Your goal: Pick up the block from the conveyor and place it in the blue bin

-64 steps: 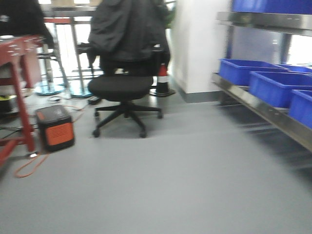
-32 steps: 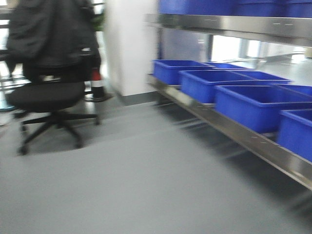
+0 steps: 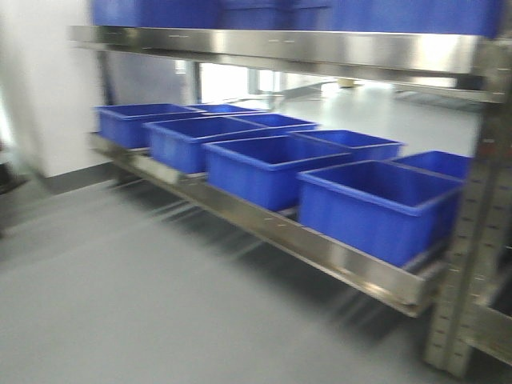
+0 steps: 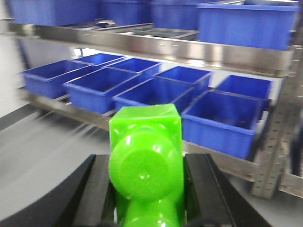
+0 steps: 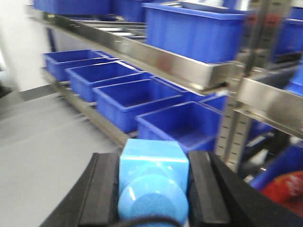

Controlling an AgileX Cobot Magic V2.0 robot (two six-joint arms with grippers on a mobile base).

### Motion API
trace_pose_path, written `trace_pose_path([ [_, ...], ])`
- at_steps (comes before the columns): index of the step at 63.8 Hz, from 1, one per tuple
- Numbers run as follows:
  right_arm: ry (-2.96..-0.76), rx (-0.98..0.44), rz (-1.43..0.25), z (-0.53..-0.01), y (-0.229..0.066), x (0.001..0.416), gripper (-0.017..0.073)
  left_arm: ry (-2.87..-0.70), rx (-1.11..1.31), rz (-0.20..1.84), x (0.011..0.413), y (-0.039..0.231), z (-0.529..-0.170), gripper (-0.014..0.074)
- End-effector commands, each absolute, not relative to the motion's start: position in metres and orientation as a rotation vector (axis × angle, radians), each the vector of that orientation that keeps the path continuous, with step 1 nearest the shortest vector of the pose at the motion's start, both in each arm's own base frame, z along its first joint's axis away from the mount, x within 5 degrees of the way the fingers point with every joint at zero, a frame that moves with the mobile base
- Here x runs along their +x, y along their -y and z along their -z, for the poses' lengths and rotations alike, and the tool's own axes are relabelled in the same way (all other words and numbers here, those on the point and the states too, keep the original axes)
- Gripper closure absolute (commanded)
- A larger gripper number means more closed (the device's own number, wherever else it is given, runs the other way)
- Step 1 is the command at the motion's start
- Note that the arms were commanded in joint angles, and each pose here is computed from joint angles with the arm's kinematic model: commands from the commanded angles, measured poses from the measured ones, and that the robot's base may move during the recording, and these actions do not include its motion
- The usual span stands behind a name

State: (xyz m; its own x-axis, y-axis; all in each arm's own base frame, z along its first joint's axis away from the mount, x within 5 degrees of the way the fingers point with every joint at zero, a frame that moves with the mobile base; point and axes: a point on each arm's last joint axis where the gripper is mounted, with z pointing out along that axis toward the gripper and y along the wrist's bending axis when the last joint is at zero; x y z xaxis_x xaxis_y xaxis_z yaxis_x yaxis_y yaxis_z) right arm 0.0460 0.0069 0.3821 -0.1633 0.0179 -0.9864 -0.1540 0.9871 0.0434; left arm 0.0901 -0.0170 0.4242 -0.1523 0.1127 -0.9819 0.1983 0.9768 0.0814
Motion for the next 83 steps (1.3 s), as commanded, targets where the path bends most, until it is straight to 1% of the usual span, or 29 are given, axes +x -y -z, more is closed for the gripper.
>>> trace_pose_path([
  [1,-1.704,-0.1,-0.142,-0.3843,-0.0064,0.0459,0.0713,-1.702,0.228,0.088,0.089,0.0174,-0.4269,0.0704],
  [83,-1.704,-0.1,-0.142,-0.3843,-0.0064,0.0459,0.0713,-1.702,0.228,0.088,0.089,0.0174,-0.4269,0.0704],
])
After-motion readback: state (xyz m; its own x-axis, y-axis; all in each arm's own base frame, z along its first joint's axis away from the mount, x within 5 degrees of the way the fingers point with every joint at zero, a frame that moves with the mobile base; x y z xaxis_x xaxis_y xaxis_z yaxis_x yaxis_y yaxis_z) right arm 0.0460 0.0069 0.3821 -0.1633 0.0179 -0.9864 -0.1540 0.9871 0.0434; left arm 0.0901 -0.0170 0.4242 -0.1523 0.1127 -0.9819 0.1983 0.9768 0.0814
